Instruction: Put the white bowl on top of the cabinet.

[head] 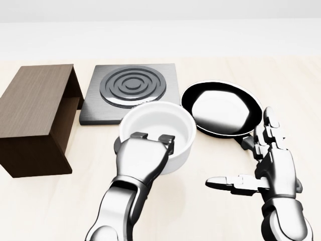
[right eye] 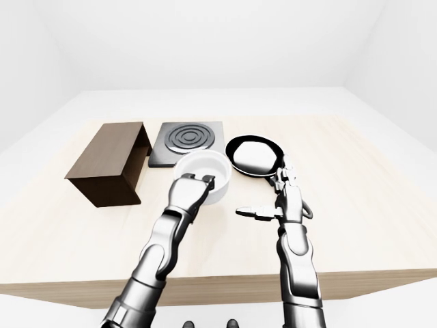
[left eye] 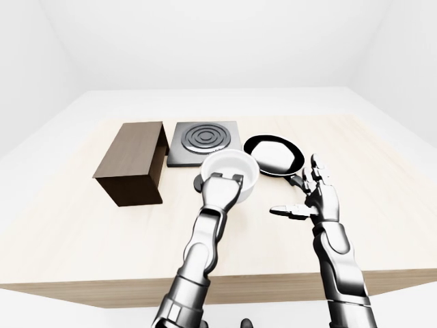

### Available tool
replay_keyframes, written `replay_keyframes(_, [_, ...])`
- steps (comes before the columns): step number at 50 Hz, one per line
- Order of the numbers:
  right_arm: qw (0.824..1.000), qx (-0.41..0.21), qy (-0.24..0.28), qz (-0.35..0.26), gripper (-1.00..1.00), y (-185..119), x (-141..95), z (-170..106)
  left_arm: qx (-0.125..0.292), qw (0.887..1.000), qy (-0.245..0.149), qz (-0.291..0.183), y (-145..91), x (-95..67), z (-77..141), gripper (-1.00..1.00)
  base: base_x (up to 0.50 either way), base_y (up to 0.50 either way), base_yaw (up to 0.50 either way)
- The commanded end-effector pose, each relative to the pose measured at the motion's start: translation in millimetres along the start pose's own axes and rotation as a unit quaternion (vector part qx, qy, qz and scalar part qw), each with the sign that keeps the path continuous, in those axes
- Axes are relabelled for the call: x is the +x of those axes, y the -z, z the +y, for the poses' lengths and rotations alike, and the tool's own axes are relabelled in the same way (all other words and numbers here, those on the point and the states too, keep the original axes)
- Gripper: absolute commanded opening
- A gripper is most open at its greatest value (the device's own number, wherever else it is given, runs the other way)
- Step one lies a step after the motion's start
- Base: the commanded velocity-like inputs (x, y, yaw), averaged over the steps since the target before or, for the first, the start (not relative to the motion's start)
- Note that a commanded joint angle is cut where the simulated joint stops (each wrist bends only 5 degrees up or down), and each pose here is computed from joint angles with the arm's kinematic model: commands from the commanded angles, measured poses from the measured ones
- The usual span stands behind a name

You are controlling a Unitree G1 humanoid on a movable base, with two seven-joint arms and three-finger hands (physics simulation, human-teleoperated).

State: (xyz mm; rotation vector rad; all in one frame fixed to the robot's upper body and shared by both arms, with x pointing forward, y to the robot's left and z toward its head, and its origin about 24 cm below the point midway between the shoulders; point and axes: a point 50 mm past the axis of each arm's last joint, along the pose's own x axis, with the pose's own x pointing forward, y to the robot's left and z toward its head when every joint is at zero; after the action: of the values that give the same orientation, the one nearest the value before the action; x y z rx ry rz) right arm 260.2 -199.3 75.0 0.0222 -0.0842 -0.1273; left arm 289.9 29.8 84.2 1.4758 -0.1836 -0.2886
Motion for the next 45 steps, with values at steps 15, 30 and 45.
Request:
replay_keyframes(15, [1.0,-0.002,-0.003,0.002,1.0,2,-1,2,0.057,0.992,-0.093,0.06,18,-14.7,98,-1.0,0.0,0.0,0.0])
replay_keyframes(30, [1.0,-0.006,-0.008,0.0,1.0,3,-5,5,0.081,0.989,-0.082,0.092,51,10.8,138,-1.0,0.0,0.0,0.0])
replay_keyframes(45, [1.0,-0.007,-0.009,0.0,1.0,3,-5,6,0.086,0.986,-0.098,0.107,81,25.9,167,-1.0,0.0,0.0,0.0])
